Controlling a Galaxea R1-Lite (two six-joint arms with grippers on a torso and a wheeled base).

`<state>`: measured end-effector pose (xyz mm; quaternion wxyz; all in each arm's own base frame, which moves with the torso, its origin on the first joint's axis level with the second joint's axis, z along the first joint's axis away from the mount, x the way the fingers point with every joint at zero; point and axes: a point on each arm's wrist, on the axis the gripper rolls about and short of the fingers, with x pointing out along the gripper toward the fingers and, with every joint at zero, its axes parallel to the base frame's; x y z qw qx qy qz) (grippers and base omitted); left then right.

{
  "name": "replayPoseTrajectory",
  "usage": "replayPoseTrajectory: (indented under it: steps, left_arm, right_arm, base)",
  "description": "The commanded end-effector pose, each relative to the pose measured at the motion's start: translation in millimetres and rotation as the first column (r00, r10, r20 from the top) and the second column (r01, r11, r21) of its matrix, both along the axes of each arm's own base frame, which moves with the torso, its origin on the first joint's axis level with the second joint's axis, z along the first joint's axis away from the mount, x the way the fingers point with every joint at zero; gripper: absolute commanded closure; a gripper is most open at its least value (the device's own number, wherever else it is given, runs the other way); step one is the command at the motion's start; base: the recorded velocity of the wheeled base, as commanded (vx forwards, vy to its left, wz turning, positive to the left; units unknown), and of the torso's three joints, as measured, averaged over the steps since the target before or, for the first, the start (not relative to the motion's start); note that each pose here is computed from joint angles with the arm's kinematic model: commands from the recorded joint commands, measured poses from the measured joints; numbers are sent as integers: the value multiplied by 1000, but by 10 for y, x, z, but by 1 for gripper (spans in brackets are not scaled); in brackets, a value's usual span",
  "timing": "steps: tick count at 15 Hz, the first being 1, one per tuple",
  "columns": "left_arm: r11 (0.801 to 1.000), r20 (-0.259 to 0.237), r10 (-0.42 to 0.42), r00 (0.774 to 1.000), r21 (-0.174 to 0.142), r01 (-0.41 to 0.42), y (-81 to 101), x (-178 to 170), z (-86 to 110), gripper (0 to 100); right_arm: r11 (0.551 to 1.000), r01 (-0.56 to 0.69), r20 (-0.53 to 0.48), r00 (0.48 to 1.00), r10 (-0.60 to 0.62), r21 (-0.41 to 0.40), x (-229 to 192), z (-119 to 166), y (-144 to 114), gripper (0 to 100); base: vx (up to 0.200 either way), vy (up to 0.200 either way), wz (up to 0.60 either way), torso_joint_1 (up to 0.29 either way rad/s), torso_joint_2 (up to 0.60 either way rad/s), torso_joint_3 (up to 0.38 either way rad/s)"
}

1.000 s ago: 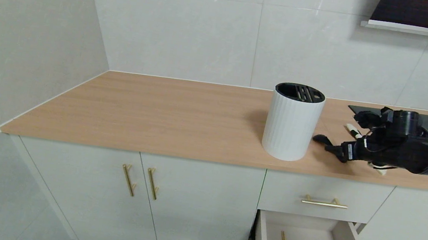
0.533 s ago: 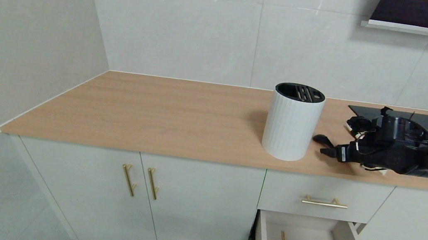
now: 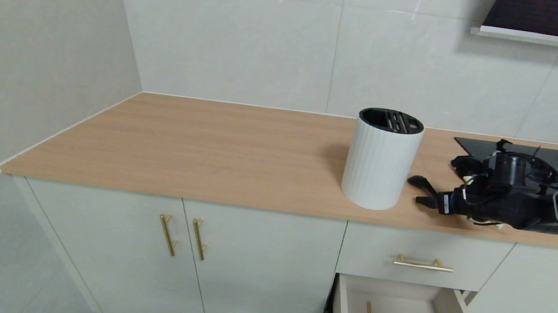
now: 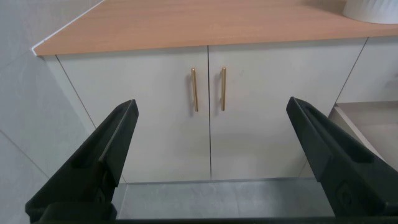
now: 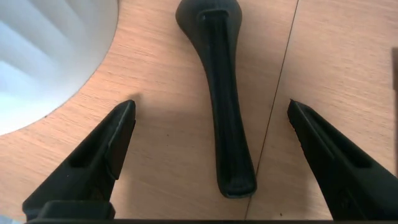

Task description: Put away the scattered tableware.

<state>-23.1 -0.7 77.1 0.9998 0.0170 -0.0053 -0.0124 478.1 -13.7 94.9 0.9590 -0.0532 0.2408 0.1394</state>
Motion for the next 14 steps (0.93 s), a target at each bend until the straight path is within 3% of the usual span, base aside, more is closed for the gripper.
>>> replayPoseTrajectory:
  steps: [1, 8, 11, 14]
  left_arm:
    - [1000, 1, 0, 1000, 0, 0, 0, 0, 0, 0]
    - [1000, 1, 0, 1000, 0, 0, 0, 0, 0, 0]
    - [1000, 1, 0, 1000, 0, 0, 0, 0, 0, 0]
    - [1000, 1, 0, 1000, 0, 0, 0, 0, 0, 0]
  right_arm:
    - [1000, 0, -9, 1000, 0, 1, 24, -57, 0, 100]
    - [1000, 1, -1, 1000, -1, 0, 31, -31, 0, 100]
    - [999, 36, 33, 999, -36, -6, -123, 270, -8, 100]
    - [997, 72, 29, 997, -72, 5, -677, 656, 22, 100]
  base:
    - [0, 0, 0, 0, 0, 0]
    - [0, 0, 0, 0, 0, 0]
    - [0, 0, 0, 0, 0, 0]
    - [0, 0, 0, 0, 0, 0]
